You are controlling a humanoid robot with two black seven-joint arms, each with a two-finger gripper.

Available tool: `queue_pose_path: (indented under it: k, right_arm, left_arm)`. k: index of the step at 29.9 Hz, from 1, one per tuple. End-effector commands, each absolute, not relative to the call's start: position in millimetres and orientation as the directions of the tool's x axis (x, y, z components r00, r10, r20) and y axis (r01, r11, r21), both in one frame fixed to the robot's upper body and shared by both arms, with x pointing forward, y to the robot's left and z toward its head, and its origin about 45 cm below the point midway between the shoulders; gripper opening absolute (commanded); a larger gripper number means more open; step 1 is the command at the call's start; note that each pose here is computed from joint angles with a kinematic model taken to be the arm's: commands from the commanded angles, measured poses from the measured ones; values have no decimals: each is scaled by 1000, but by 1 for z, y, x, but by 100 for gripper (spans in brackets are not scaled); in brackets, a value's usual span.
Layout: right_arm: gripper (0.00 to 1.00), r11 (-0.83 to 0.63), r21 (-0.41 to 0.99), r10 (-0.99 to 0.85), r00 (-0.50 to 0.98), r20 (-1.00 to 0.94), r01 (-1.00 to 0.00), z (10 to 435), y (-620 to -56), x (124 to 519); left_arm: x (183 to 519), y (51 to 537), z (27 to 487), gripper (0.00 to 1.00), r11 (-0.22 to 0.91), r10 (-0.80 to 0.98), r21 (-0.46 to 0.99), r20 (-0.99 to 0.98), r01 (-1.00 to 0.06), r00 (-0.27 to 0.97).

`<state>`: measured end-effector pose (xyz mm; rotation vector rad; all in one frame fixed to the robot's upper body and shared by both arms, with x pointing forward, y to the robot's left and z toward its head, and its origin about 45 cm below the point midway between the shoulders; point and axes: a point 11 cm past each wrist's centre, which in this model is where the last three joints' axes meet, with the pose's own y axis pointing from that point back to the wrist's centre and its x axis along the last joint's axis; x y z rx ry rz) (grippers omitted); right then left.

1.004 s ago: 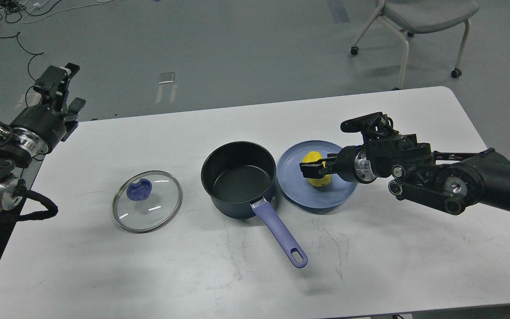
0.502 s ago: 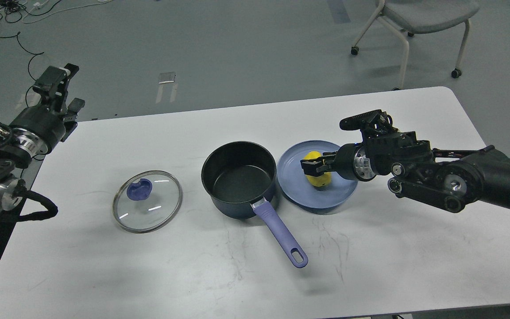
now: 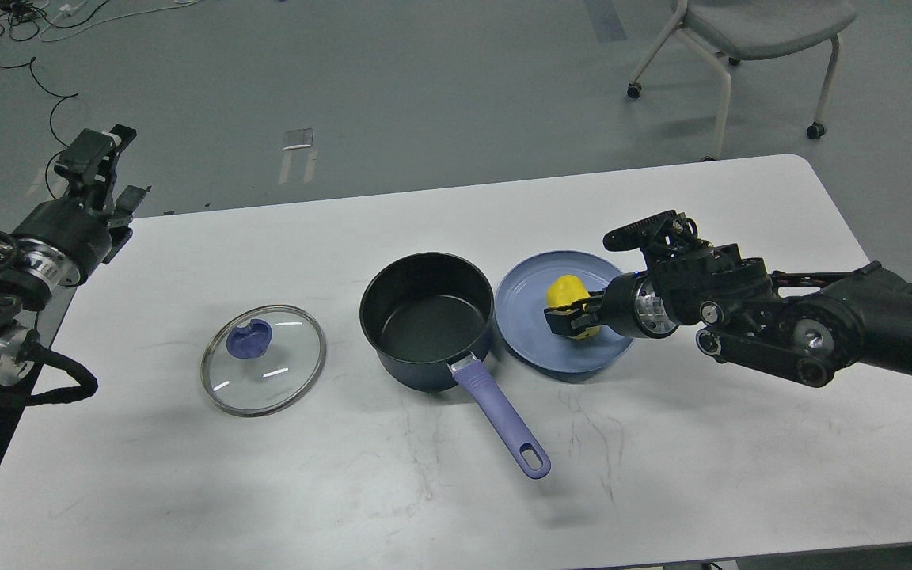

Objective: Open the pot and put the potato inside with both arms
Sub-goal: 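Grasp the yellow potato on the blue plate with the right gripper, then lift the potato and carry it over the saucepan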

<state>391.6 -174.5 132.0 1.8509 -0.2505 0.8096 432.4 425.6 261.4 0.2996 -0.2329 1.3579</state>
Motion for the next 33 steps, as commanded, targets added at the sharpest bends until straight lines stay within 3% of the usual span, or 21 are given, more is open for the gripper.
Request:
queue_pose_path:
  k: [1, 4, 9, 15, 21, 33]
  right_arm:
    - [60, -430, 732, 194, 738, 646, -528, 139, -173, 396]
    - [50, -428, 734, 193, 740, 644, -527, 138, -173, 396]
    - [50, -436, 727, 186, 737, 649, -530, 141, -171, 397]
    - [50, -480, 652, 157, 673, 723, -588, 188, -153, 423]
    - [50, -541, 606, 202, 610, 766, -583, 232, -123, 430]
    - [50, -643, 613, 269, 614, 742, -459, 213, -34, 391]
  left_arm:
    - [432, 426, 261, 99, 184, 920, 78, 336, -980, 200]
    - [432, 426, 261, 99, 184, 920, 78, 336, -980, 200]
    - [432, 425, 261, 99, 185, 919, 79, 339, -980, 201]
    - [432, 426, 262, 99, 183, 919, 76, 340, -980, 198]
    - [433, 426, 263, 99, 184, 919, 75, 342, -980, 198]
    - [431, 433, 265, 99, 174, 917, 77, 350, -982, 190]
